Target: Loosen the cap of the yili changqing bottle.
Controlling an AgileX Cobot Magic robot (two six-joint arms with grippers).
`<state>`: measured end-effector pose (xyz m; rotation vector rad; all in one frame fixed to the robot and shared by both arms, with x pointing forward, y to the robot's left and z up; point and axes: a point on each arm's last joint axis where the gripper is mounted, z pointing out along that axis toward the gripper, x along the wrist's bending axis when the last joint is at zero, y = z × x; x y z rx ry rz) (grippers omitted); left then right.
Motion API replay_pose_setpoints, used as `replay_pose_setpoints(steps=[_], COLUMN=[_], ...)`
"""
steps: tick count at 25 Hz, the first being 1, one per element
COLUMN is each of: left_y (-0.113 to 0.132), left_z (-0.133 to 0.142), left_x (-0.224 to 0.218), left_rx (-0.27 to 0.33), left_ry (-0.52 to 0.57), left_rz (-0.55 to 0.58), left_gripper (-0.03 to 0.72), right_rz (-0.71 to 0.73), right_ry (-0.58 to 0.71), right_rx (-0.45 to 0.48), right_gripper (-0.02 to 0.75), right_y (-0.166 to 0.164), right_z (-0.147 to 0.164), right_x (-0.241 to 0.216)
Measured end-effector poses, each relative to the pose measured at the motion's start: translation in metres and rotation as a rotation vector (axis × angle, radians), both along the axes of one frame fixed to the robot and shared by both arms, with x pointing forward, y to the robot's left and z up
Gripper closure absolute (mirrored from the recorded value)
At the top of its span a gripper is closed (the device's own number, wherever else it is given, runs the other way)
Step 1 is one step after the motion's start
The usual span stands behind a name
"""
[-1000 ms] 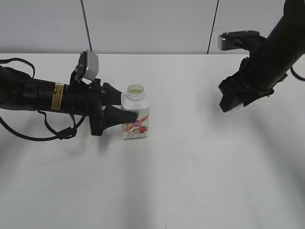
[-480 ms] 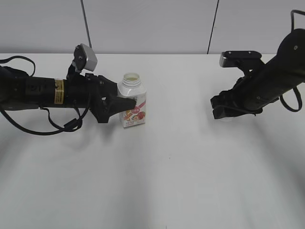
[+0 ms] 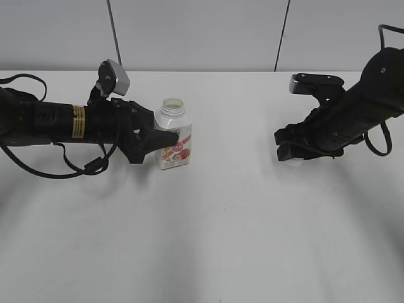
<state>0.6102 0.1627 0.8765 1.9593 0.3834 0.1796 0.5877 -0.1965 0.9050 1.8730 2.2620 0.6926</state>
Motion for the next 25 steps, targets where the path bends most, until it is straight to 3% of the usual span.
replay_pose_setpoints(steps=[3, 6, 9, 15, 25], left_y=[0.000, 0.000, -0.001, -0.003, 0.023], left_z=[0.000, 0.000, -0.001, 0.001, -0.001], left_x=[0.000, -0.001, -0.004, -0.007, -0.007], left_rx=[0.001, 0.003, 0.009, -0.018, 0.002], left_ry=[0.001, 0.000, -0.003, -0.005, 0.019], left_rz=[-0.003, -0.013, -0.051, -0.086, -0.114], left_gripper=[0.294, 0.294, 0.289, 0.165, 0.151], right_rz=[-0.013, -0.016, -0.017, -0.018, 0.005], right_ry=[0.002, 0.000, 0.000, -0.001, 0.045], right_rx=[0.012, 0.013, 0.014, 0.014, 0.022], right_gripper=[0.200, 0.175, 0.170, 0.169, 0.169], right_y=[0.000, 0.000, 0.001, 0.001, 0.002], right_z=[0.000, 0.000, 0.000, 0.000, 0.001], right_x=[0.000, 0.000, 0.000, 0.001, -0.002])
